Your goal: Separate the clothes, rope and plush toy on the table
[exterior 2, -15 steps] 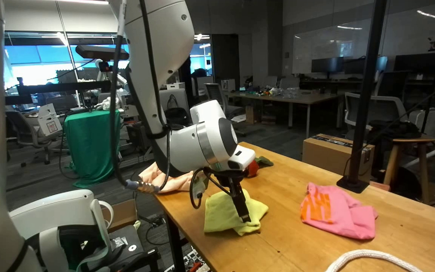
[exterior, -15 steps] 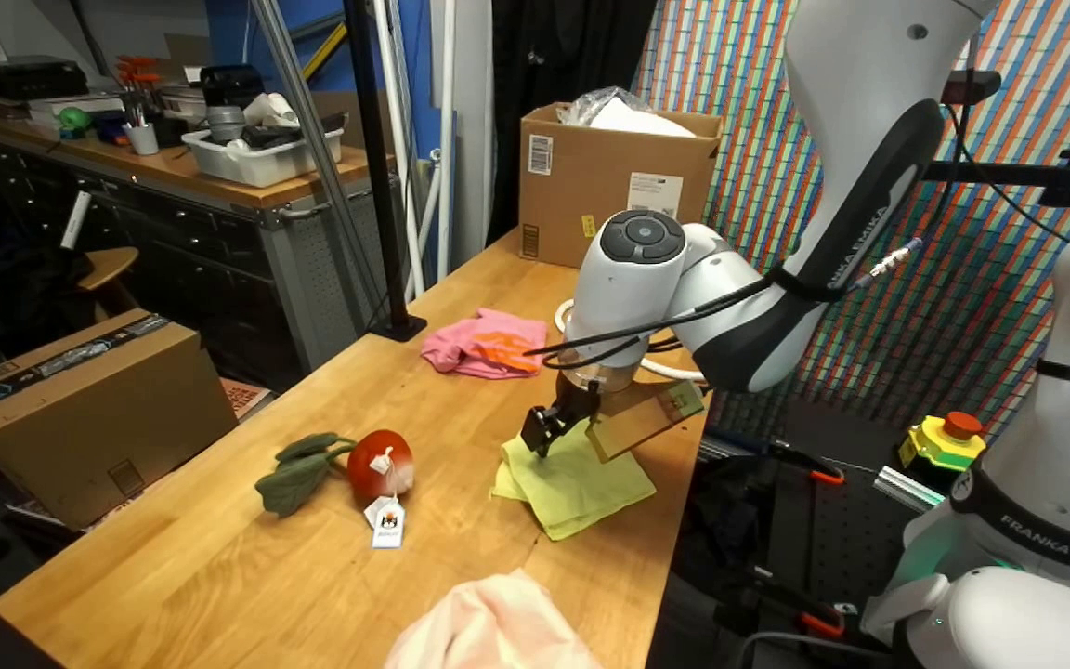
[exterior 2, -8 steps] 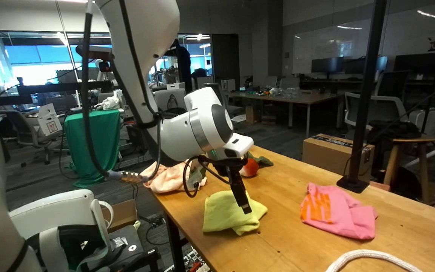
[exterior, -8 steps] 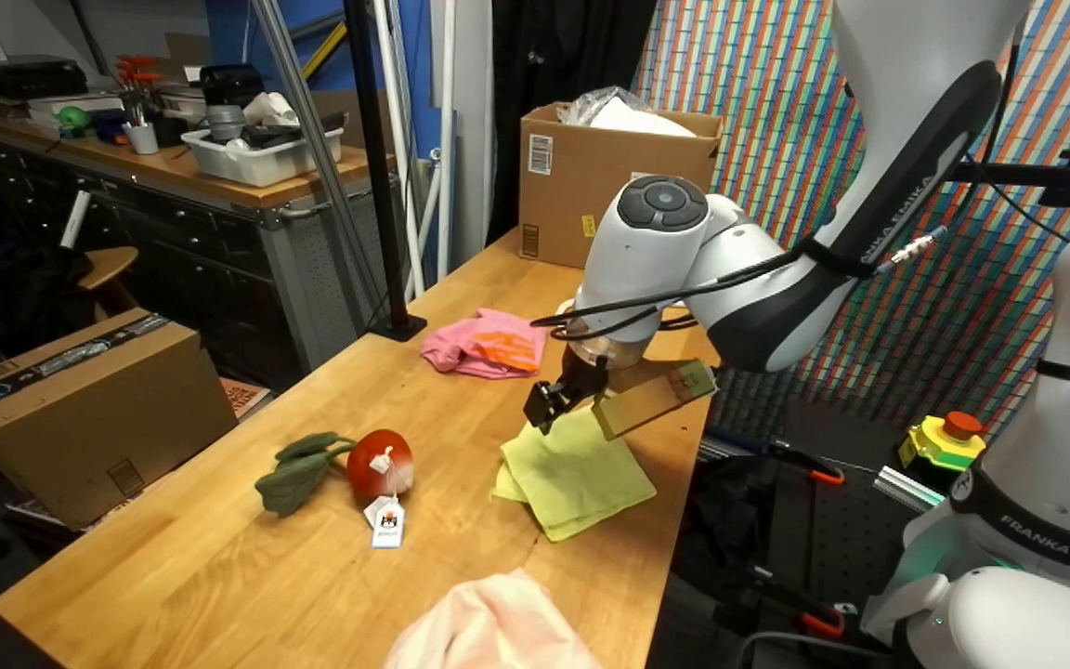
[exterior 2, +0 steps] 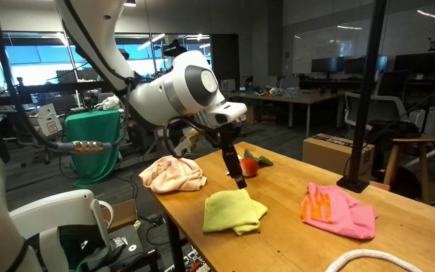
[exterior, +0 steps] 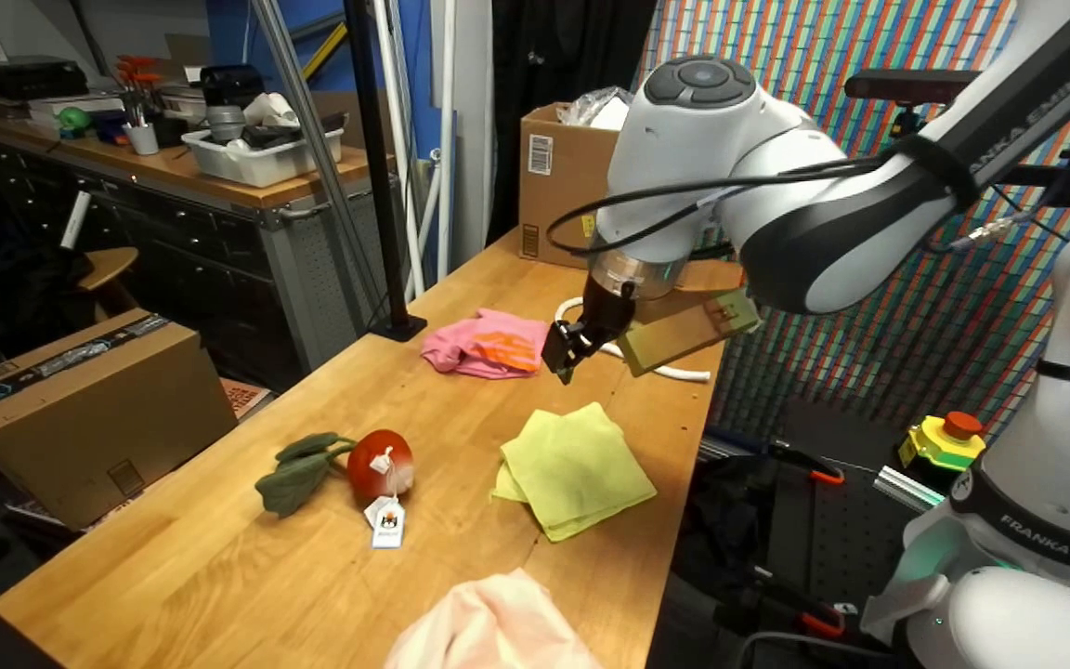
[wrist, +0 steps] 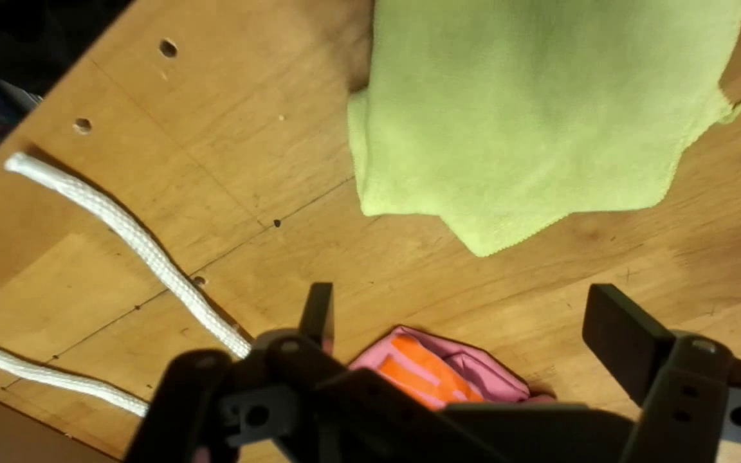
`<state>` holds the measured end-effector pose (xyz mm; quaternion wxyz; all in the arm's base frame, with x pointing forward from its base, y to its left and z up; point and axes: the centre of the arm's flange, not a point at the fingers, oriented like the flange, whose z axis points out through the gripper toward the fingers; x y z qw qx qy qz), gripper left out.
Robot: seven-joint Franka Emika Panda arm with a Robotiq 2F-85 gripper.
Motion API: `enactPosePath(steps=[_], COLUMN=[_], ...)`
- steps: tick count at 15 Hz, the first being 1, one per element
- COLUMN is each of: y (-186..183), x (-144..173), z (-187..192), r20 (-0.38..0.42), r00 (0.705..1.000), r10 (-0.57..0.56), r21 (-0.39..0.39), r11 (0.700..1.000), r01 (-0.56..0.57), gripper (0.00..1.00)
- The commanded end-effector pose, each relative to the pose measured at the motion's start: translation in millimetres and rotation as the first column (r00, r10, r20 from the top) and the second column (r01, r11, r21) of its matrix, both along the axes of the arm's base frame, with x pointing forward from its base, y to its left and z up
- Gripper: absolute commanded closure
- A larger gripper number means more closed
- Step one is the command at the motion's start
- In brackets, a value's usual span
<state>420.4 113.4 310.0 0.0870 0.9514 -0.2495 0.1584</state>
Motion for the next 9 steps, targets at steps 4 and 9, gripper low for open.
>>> enactPosePath(steps=[4,9], y=[16.7,20.6], x=[-86.1,-94.1], z=[106.7,118.0], r20=[-0.149,-0.182], r00=[0.981,0.975], r10=[0.124,0.13], r21=[0.089,0.104], r11=[0.99,0.988], r01=[-0.112,-0.113], gripper=[0.0,0.0])
